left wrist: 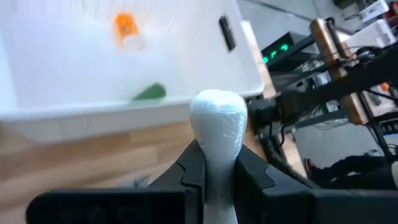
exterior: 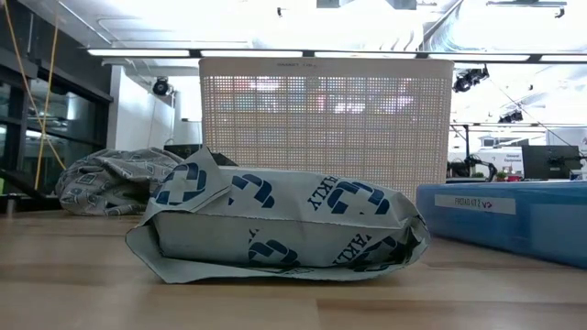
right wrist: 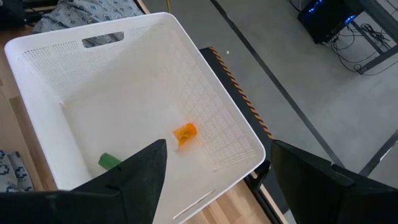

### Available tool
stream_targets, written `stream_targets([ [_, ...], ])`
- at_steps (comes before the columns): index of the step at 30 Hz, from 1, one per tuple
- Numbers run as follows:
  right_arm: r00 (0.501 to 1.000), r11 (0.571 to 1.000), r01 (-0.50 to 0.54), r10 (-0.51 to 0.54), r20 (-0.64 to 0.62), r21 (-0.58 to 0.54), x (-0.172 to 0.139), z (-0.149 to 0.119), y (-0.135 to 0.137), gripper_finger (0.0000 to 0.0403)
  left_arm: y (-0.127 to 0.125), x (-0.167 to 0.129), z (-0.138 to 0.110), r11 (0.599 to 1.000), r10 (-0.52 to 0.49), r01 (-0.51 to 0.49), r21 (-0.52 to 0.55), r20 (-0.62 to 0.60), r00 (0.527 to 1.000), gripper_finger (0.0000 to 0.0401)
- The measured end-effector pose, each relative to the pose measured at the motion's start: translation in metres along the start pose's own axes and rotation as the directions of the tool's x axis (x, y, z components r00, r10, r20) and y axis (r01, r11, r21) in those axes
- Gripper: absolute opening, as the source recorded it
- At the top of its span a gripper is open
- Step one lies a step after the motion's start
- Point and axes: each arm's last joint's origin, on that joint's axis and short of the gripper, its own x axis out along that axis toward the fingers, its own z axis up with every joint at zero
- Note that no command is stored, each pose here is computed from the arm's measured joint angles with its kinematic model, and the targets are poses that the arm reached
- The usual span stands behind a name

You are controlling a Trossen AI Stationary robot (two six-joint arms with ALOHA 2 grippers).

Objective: Pick & place medical supplies in basket/bin
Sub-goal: Put the white gauze in the white bin

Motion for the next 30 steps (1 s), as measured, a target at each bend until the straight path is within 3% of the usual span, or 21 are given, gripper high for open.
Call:
stream_targets([
  [6, 1.0, 1.0, -0.016, 0.016, -0.002, 0.0, 0.0, 0.0, 0.0, 0.0277, -0.006, 0.012, 0.037, 0.999, -0.004, 0.001, 0.052, 0.06, 0.998, 0.0081],
  [14, 1.0, 1.0, -0.021, 0.021, -0.006, -0.013, 0.0, 0.0, 0.001, 0.0277, 0.002, 0.039, 0.079, 0.996, 0.058, -0.062, 0.065, 0.054, 0.997, 0.0082],
  [24, 1.0, 0.999, -0.021, 0.021, -0.006, -0.038, 0.0, 0.0, 0.001, 0.0277, 0.012, 0.079, 0.119, 0.993, 0.111, -0.113, 0.044, 0.056, 0.992, 0.0082],
  [30, 1.0, 1.0, -0.021, 0.021, -0.006, 0.0, 0.0, 0.0, 0.001, 0.0277, 0.023, 0.113, 0.141, 0.984, 0.154, -0.156, 0.09, 0.022, 0.988, 0.0082],
])
